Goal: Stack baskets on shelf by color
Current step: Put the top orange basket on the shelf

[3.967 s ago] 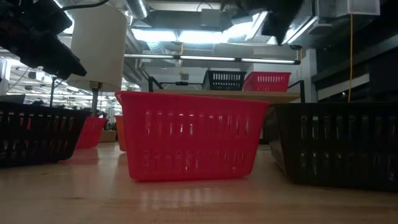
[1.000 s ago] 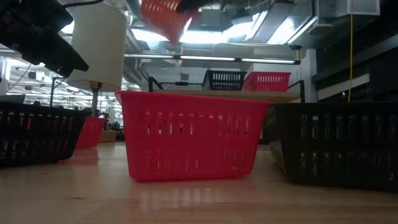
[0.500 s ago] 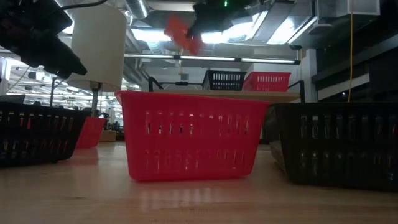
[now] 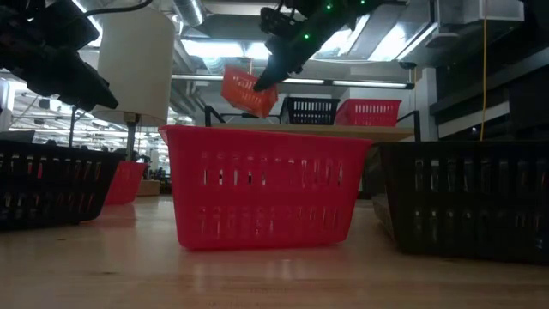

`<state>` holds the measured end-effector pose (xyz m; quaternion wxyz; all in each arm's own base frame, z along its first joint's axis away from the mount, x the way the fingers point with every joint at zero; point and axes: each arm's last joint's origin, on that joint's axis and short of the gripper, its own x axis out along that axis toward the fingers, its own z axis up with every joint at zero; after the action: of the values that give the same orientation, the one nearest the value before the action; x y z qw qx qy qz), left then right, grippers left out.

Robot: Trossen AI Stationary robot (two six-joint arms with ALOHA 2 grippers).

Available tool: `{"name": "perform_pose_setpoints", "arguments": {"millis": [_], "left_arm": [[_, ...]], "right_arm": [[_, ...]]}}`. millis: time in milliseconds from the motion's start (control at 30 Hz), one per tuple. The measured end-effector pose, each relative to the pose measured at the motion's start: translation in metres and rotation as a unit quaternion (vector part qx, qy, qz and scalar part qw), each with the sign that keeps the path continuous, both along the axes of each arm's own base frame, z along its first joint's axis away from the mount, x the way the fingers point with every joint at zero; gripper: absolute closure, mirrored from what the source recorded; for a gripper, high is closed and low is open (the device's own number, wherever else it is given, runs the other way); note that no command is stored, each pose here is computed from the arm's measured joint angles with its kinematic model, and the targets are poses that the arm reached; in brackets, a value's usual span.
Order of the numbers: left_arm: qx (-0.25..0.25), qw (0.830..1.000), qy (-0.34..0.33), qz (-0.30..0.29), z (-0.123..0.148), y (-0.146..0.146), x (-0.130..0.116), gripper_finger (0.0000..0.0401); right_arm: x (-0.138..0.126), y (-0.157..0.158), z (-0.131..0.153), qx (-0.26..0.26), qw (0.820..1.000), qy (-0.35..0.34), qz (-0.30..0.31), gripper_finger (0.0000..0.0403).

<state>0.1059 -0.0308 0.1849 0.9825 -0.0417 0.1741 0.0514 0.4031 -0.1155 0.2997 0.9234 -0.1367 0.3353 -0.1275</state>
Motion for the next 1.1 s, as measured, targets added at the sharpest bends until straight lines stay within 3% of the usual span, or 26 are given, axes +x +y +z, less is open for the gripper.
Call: {"name": "perform_pose_setpoints", "arguments": {"millis": [667, 1100], "left_arm": [[0.000, 1.000, 0.000, 0.000, 0.0000, 0.0000, 0.0000, 0.0401], [0.000, 1.000, 0.000, 0.000, 0.0000, 0.0000, 0.0000, 0.0401]], "right_arm": [[-0.0035, 0.0025, -0.0057, 0.028, 0.999, 0.030, 0.026, 0.0399], [-0.0043, 0.0001, -0.0053, 0.004, 0.999, 0.036, -0.009, 0.0331]]}}
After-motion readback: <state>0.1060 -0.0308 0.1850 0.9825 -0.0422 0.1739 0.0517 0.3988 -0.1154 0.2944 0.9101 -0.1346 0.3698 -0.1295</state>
